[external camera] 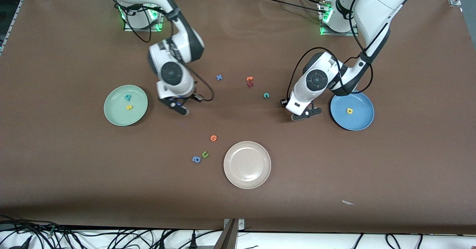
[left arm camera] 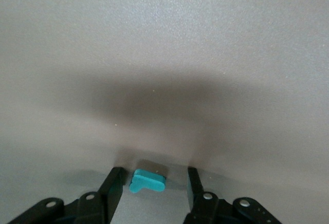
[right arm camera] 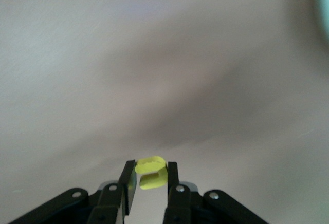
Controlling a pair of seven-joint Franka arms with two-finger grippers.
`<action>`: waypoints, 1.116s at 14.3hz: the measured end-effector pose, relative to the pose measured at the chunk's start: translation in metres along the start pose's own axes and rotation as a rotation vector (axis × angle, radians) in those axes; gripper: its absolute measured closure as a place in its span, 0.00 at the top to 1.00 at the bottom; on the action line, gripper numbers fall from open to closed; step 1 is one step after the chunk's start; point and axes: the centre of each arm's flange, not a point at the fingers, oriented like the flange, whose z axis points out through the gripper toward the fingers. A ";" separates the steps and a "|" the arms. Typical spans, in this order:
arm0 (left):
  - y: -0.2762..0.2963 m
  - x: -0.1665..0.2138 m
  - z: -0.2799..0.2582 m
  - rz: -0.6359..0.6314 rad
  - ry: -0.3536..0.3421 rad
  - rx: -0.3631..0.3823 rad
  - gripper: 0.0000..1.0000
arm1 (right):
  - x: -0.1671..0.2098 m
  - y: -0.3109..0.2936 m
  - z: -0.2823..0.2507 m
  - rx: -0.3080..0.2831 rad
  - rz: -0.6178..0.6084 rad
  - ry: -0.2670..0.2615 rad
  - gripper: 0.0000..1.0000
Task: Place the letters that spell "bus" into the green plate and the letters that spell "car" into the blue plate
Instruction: 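Place the u on the green plate while the left gripper lifts the l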
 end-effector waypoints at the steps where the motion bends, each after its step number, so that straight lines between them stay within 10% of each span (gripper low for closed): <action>1: 0.000 0.000 0.000 0.000 0.000 0.000 0.56 | 0.024 0.027 -0.011 -0.021 -0.051 -0.016 0.28; 8: 0.002 0.000 -0.003 0.001 0.003 -0.002 0.30 | 0.130 0.179 0.001 -0.030 -0.292 -0.149 0.28; 14: 0.002 0.000 -0.003 0.001 0.003 -0.002 0.30 | 0.142 0.196 0.060 0.044 -0.304 -0.253 0.28; 16: 0.002 0.000 -0.003 0.001 0.003 -0.002 0.30 | 0.144 0.195 0.059 0.046 -0.305 -0.245 0.43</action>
